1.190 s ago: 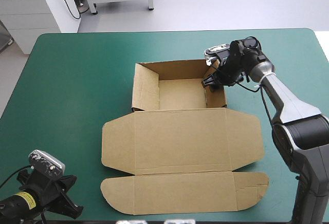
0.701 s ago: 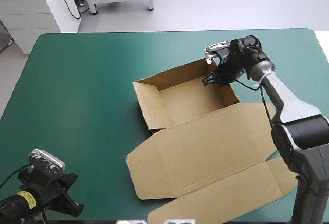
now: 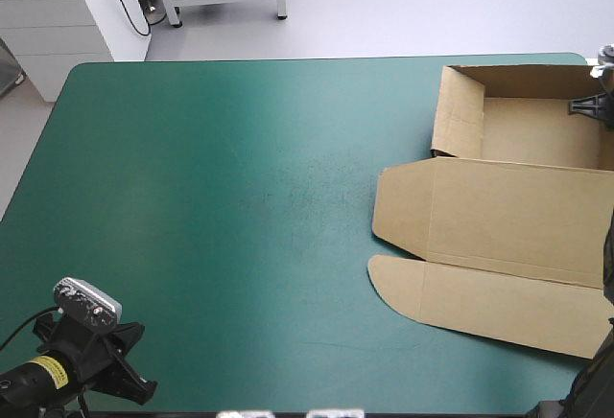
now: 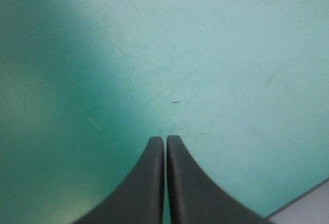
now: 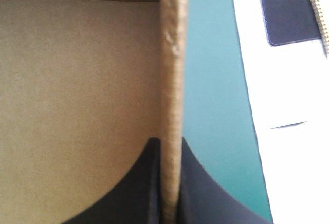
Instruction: Fold the box
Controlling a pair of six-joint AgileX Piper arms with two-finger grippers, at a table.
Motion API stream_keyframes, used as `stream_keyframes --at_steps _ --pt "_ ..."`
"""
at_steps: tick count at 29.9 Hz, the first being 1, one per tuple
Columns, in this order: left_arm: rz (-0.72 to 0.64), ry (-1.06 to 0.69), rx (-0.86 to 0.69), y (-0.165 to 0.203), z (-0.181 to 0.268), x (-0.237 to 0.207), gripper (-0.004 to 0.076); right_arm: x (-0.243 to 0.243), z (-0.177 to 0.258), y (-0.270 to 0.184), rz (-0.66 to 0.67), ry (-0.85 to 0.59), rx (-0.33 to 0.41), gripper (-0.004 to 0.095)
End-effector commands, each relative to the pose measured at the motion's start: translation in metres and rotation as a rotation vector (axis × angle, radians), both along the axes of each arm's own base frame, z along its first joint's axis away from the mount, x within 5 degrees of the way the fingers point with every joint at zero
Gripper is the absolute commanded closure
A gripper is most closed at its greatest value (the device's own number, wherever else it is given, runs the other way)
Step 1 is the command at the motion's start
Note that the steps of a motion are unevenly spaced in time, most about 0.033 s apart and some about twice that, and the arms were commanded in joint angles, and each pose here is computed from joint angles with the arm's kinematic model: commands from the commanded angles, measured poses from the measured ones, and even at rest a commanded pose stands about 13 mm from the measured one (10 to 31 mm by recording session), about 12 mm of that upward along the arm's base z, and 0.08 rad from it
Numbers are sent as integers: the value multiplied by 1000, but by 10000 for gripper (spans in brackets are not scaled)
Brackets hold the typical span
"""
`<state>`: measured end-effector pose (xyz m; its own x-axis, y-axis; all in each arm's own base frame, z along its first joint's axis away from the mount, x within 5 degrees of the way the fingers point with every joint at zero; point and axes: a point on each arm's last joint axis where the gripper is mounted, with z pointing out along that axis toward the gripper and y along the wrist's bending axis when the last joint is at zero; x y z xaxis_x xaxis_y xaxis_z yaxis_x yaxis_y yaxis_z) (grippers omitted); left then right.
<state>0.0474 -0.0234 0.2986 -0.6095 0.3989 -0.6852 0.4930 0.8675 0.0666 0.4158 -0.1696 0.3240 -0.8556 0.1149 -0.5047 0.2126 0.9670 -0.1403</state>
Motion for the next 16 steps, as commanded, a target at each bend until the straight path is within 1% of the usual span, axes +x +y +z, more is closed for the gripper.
stream_keyframes --at_steps 1,3,6,9,10,12,13,16 --pt "3 -63 -45 -2 11 3 731 -18 37 -23 -72 -141 -42 929" --pt "3 -63 -45 -2 11 3 731 -21 37 -29 -88 -143 -44 928" --pt "3 -75 -49 -3 12 4 731 -24 38 -37 -113 -161 -48 887" --pt "4 -81 -52 -3 12 5 731 -27 39 -43 -137 -163 -50 752" --pt "4 -83 -53 -3 12 5 731 -27 38 -44 -139 -161 -50 664" --pt "4 -83 -53 -3 12 5 731 -28 38 -46 -145 -159 -46 524" --pt "4 -86 -52 -3 12 5 731 -29 38 -46 -145 -157 -45 406" --pt "4 -89 -54 -3 13 5 731 -31 39 -45 -148 -143 -37 165"
